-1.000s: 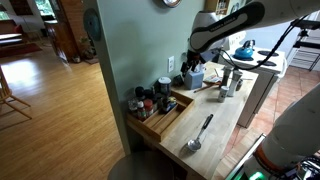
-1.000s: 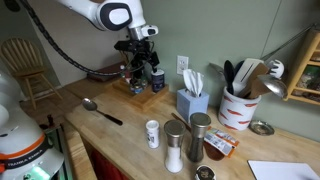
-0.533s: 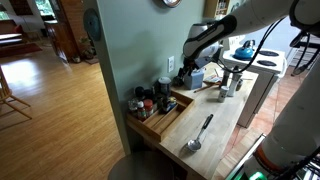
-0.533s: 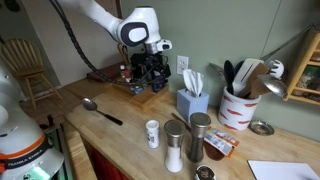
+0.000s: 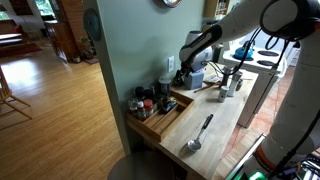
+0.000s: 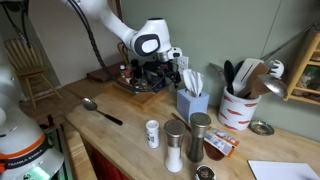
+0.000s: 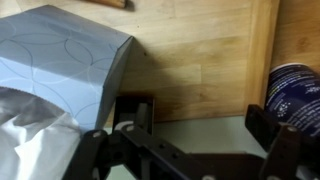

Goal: Move the tissue box to the right, then move the phone to the left

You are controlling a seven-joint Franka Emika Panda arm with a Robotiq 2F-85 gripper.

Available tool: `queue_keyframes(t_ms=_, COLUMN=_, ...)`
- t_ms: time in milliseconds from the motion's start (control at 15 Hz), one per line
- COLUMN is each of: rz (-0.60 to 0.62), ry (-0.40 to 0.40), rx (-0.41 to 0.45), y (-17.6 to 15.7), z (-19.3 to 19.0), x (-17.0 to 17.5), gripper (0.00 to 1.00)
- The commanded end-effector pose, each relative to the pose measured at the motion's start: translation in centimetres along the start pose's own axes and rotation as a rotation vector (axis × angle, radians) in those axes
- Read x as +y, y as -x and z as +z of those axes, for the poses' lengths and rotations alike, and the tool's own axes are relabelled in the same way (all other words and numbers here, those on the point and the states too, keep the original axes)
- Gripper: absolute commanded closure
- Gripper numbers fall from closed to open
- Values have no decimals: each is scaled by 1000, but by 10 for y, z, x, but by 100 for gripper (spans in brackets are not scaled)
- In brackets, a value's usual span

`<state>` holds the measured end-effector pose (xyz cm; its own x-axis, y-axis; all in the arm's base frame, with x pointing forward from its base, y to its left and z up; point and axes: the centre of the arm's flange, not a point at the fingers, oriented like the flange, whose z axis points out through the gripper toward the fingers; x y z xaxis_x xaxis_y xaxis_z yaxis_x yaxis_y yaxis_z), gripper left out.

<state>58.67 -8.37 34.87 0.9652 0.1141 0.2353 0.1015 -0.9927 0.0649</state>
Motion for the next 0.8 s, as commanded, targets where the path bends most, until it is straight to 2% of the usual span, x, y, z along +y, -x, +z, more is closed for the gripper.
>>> queue_keyframes(t_ms=0, rz=20, ry=-40, rx=-16, y=-12, z=22, x=18, gripper=0)
queue_keyframes(t_ms=267, rz=54, ry=-49, rx=-36, y=-14, z=36, x=26, gripper=0)
queue_keyframes(t_ms=333, rz=62, ry=-8, rx=-36, y=-13, z=38, x=31, gripper=0)
queue_keyframes(t_ms=733, rz=91, ry=64, rx=-54, y=-6, z=44, x=63, gripper=0)
